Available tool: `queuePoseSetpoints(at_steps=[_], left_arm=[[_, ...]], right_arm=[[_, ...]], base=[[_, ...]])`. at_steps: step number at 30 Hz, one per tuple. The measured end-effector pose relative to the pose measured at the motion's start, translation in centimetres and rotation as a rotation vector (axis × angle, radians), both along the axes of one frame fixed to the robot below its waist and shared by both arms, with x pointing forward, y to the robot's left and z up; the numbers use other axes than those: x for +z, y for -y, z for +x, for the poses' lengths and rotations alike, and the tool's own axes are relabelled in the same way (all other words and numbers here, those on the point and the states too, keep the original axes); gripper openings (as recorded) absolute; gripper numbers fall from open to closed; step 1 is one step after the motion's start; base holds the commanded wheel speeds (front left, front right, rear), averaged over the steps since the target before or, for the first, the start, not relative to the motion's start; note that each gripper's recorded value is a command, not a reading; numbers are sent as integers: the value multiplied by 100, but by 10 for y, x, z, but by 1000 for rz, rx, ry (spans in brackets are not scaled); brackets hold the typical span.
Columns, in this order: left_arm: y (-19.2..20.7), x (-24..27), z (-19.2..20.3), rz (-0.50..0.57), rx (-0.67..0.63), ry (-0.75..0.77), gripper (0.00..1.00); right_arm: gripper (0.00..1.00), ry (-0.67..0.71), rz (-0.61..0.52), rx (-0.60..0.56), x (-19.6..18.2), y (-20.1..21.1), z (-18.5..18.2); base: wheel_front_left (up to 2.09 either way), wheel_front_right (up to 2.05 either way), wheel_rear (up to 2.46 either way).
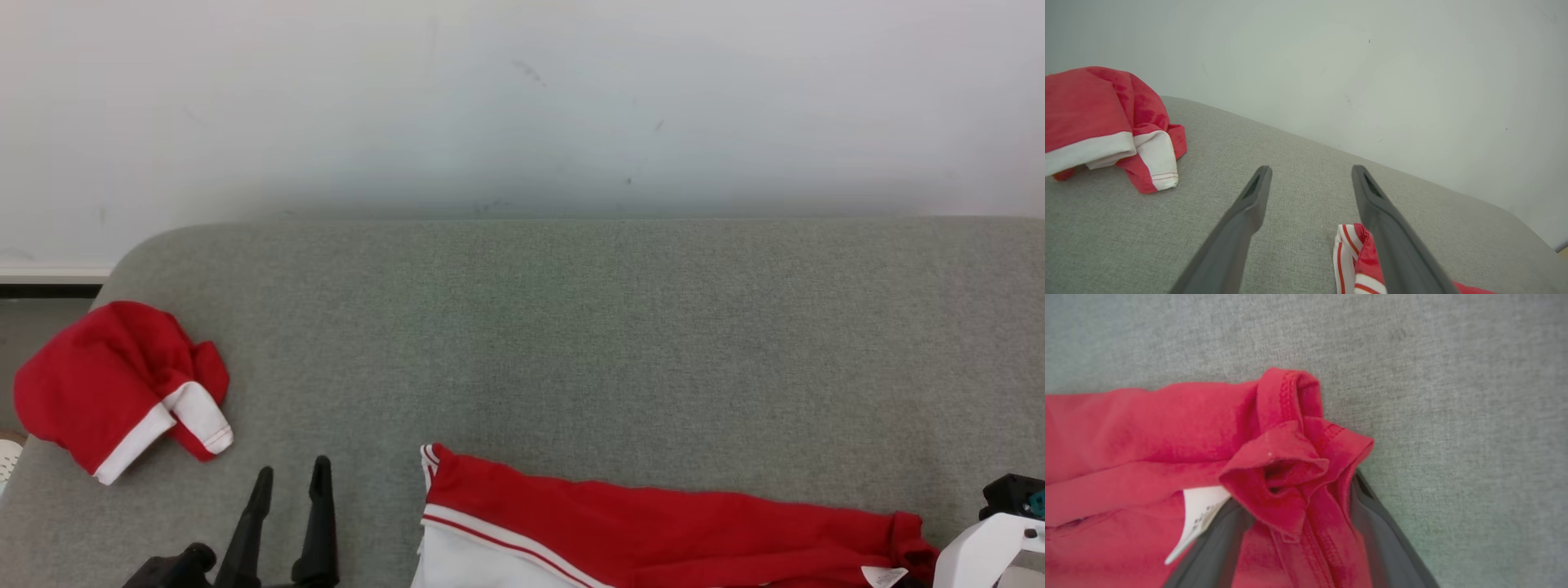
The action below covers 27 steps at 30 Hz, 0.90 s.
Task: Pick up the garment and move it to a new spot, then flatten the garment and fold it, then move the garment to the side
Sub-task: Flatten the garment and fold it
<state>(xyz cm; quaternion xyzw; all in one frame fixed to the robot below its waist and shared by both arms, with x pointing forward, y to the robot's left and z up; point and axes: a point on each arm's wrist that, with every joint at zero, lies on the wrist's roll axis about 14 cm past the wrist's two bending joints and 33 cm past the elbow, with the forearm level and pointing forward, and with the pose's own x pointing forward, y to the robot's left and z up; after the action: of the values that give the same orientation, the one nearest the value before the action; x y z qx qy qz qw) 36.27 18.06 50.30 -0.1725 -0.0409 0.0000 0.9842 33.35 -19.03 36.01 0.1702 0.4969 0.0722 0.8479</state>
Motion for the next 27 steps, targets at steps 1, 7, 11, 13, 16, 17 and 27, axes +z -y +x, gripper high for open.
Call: queuePoseSetpoints(at_steps=[1, 7, 11, 13, 16, 17, 27], left_arm=[[0, 0, 0, -4, 1, 0, 100], [-1, 1, -4, -14, 6, 1, 100], [-2, 1, -6, -20, 11, 2, 100], [-2, 0, -7, -21, 11, 0, 100], [-2, 0, -7, -21, 11, -2, 100], [-2, -1, -7, -21, 10, -3, 100], [7, -4, -3, -23, -22, -13, 100]], right_arm=[[79, -3, -4, 6, 1, 0, 0], [0, 21, 12, 36, 13, -15, 6], [0, 49, 28, 38, 21, -22, 8], [0, 56, 25, 29, 23, -20, 8], [0, 73, 18, 9, 26, -13, 9], [0, 76, 14, 2, 28, -10, 9], [0, 104, -46, -102, 41, 38, 5]], base=[[0, 0, 0], [0, 0, 0], [0, 0, 0], [0, 0, 0], [0, 0, 0], [0, 0, 0], [0, 0, 0]])
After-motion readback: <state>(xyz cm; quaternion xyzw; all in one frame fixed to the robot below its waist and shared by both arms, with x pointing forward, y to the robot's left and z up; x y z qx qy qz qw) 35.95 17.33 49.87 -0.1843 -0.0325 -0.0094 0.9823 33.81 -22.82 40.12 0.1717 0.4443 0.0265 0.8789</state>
